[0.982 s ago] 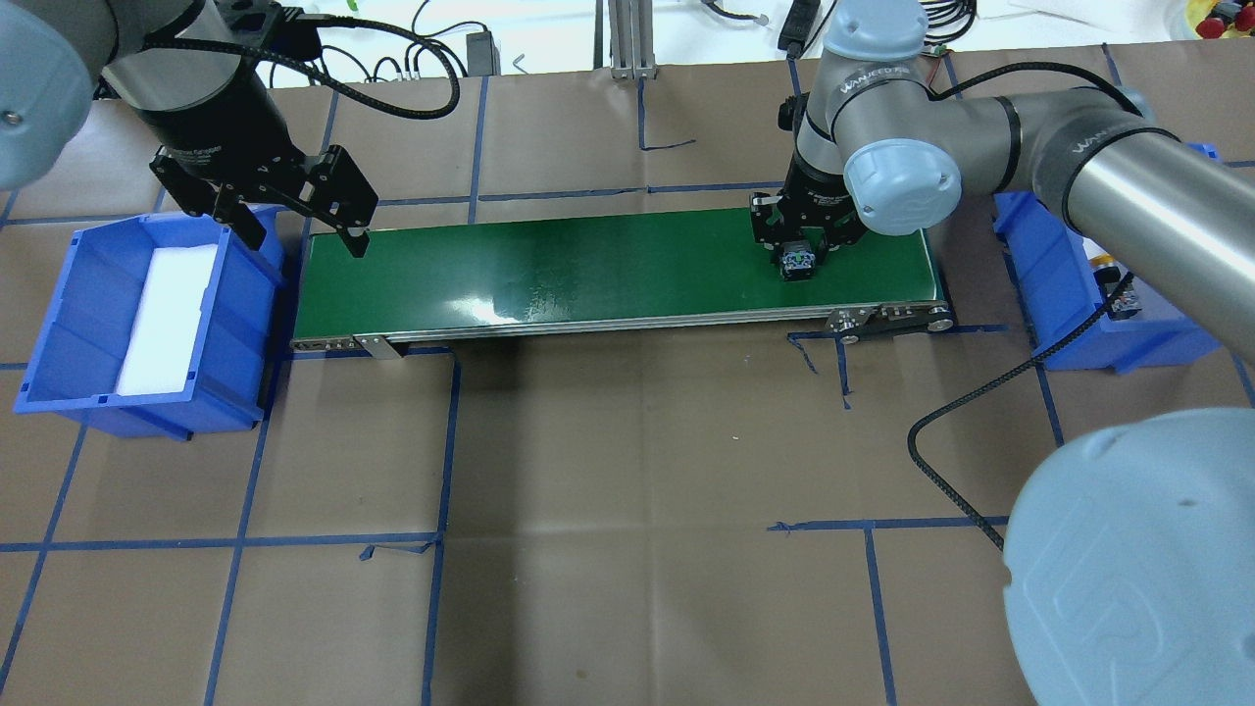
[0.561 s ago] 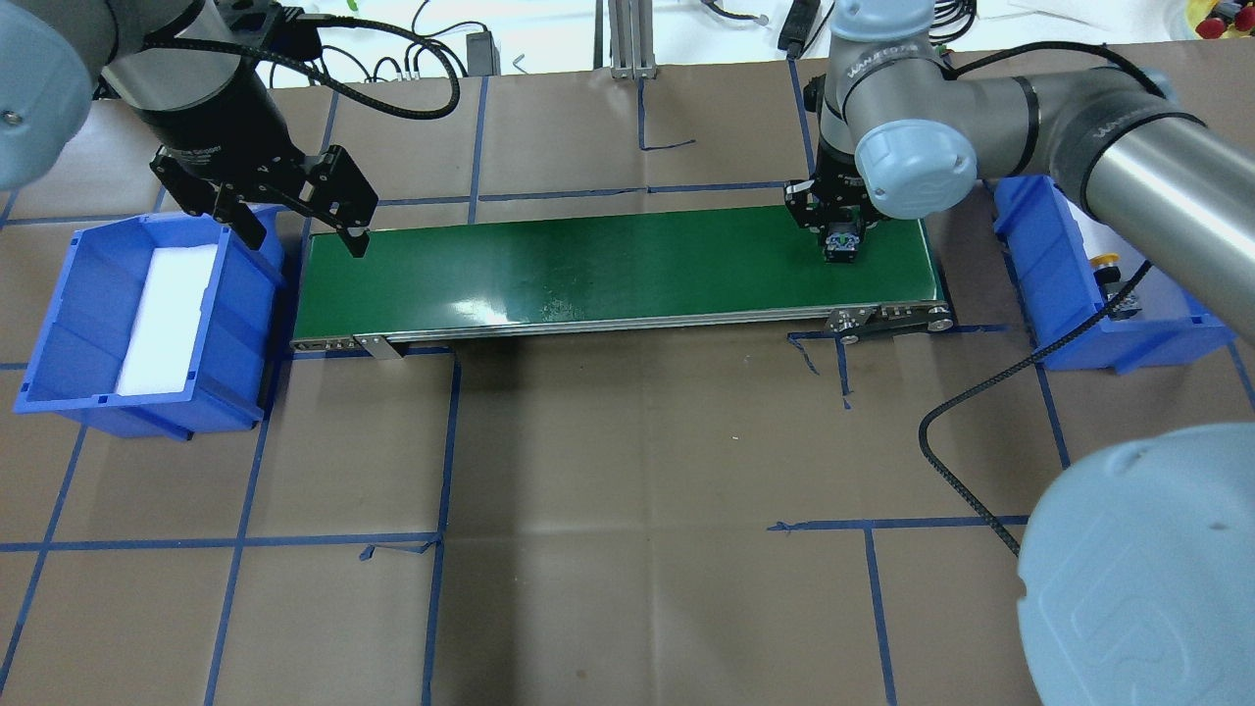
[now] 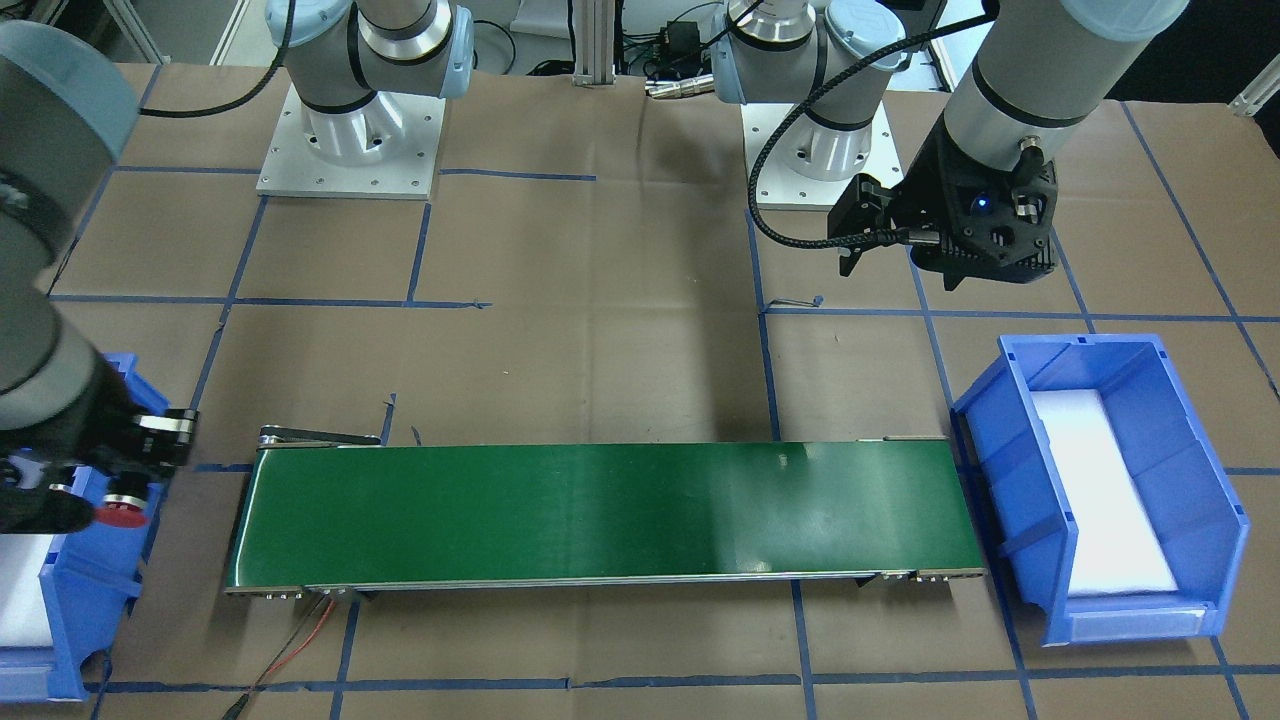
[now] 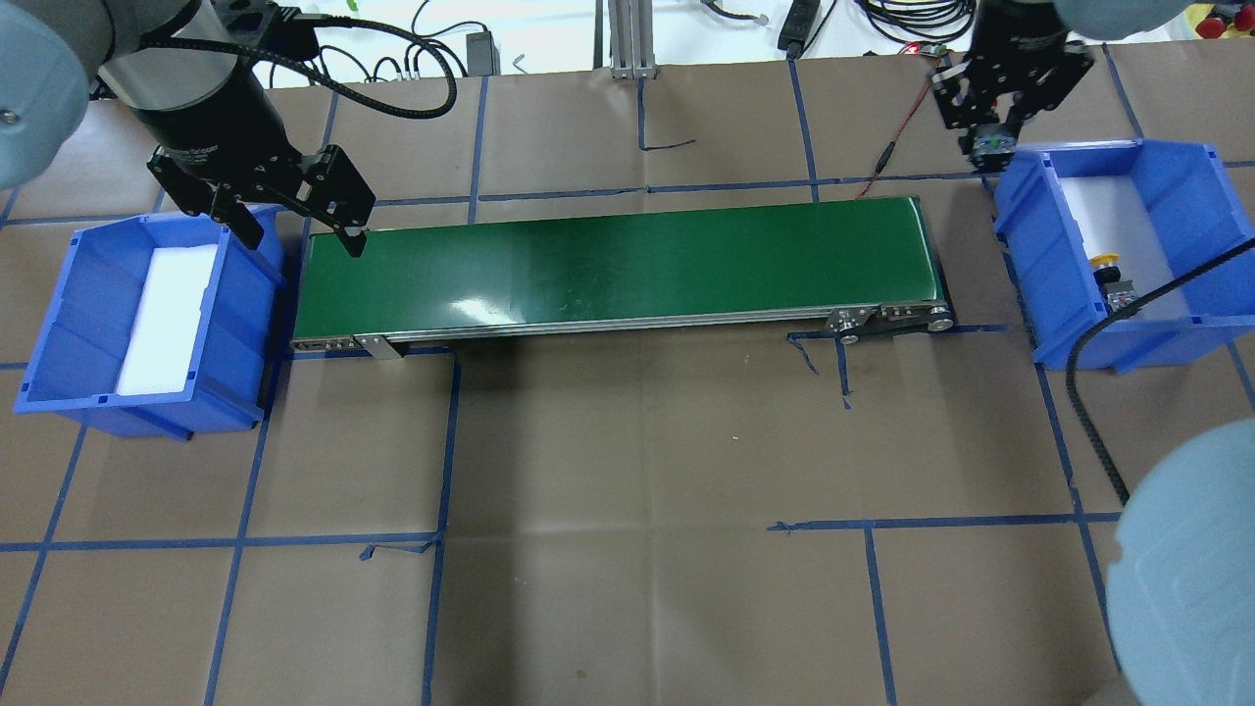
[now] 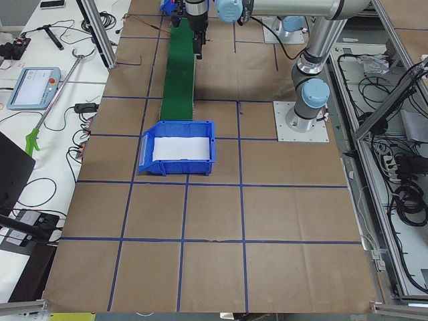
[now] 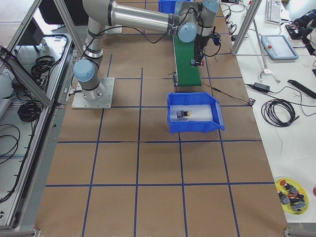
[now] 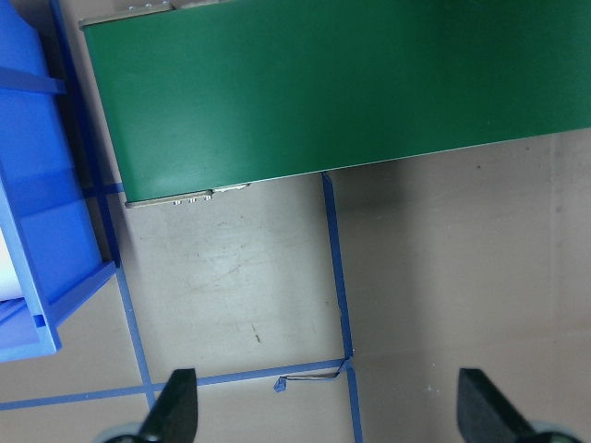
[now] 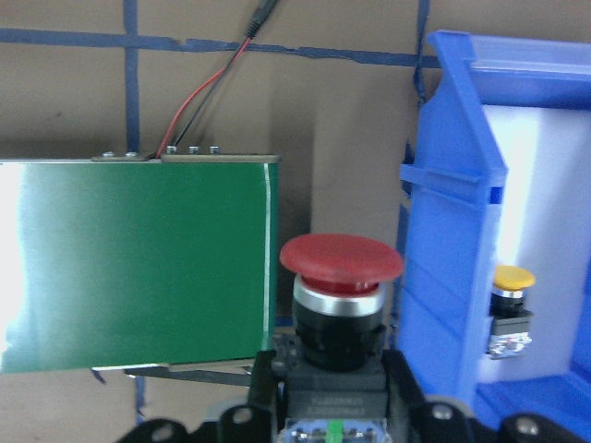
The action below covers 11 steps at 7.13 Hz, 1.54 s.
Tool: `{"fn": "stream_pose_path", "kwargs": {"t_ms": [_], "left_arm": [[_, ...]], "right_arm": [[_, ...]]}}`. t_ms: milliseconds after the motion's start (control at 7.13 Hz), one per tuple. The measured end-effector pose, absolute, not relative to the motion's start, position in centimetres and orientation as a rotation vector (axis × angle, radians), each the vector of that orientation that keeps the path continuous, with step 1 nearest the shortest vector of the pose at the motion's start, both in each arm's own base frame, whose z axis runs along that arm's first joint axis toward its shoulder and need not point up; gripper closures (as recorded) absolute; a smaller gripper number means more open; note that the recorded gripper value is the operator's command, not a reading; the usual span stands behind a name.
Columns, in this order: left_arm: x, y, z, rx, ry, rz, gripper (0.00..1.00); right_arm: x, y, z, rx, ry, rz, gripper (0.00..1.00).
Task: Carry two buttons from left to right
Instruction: 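Lift the red button and carry it with the right gripper to the bin, then lower the red button into the bin and open the right gripper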
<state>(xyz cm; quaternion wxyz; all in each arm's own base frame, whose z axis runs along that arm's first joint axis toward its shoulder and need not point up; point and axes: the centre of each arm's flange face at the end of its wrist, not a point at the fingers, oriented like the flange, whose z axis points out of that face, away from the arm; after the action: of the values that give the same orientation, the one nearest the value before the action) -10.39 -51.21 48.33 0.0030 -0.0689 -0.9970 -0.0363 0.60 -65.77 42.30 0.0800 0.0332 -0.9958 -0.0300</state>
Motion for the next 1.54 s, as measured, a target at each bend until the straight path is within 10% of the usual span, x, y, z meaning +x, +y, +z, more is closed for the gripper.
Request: {"fn": "stream_pose_path", "kwargs": {"t_ms": [561, 1543], "left_arm": [[-10.3, -51.2, 48.4, -0.214, -3.127, -0.107, 0.0], [-10.7, -51.1, 48.4, -0.201, -3.13, -0.11, 0.0]], "right_arm": [[-16.7, -68.1, 37.1, 0.243, -2.983, -0.088, 0.98], [-17.9, -69.6, 25.6, 0.336, -3.014, -0.035, 0.98]]}}
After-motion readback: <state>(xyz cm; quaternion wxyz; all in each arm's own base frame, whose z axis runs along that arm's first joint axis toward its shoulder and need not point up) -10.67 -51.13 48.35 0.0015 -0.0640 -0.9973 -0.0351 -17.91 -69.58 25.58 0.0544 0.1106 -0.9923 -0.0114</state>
